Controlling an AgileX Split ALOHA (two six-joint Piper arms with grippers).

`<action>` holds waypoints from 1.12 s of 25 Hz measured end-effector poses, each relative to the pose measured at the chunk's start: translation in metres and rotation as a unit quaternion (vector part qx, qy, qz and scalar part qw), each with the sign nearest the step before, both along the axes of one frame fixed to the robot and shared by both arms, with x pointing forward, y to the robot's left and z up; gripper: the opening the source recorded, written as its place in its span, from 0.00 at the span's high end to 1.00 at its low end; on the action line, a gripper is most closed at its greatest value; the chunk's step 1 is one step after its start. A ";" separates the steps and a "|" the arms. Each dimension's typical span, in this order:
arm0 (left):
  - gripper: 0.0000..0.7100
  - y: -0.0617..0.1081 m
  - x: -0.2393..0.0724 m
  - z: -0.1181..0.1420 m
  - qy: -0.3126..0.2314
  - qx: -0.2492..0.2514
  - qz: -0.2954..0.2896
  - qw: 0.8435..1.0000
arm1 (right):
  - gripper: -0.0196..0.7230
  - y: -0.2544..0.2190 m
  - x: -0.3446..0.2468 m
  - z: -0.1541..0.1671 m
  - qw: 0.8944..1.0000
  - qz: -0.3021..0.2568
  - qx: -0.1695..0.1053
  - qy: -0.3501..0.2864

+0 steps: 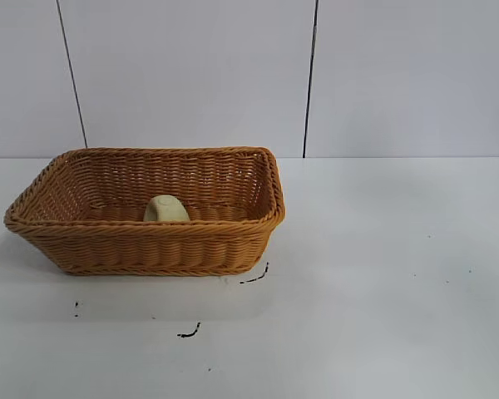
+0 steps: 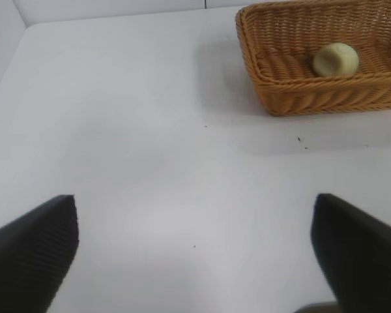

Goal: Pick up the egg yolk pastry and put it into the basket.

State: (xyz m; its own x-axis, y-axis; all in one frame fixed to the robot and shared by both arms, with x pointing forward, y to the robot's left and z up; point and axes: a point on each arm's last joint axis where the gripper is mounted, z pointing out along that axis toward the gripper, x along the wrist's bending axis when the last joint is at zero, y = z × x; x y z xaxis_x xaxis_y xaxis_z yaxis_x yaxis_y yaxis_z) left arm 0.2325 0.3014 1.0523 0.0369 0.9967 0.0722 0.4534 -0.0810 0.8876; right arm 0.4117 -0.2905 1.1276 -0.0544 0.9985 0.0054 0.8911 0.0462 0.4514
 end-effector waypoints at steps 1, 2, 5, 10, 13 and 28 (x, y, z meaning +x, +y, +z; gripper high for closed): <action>0.02 0.000 0.000 0.000 0.000 0.000 0.000 1.000 | 0.22 -0.001 -0.014 -0.003 1.000 0.001 0.000 -0.008; 0.02 0.000 0.000 0.000 0.000 0.000 0.000 1.000 | 0.22 -0.001 -0.026 -0.010 1.000 0.002 -0.001 -0.009; 0.02 0.000 0.000 0.000 0.000 0.000 0.000 1.000 | 0.22 -0.003 -0.062 -0.027 0.999 0.003 0.000 -0.051; 0.02 0.000 0.000 0.000 0.000 0.000 0.000 1.000 | 0.22 -0.004 -0.105 -0.059 0.993 0.004 0.006 -0.121; 0.02 0.000 0.000 0.000 0.000 0.000 0.000 1.000 | 0.22 -0.004 -0.126 -0.077 0.988 0.004 0.011 -0.152; 0.02 0.000 0.000 0.000 0.000 0.000 0.000 1.000 | 0.22 -0.005 -0.174 -0.075 0.949 0.006 0.024 -0.313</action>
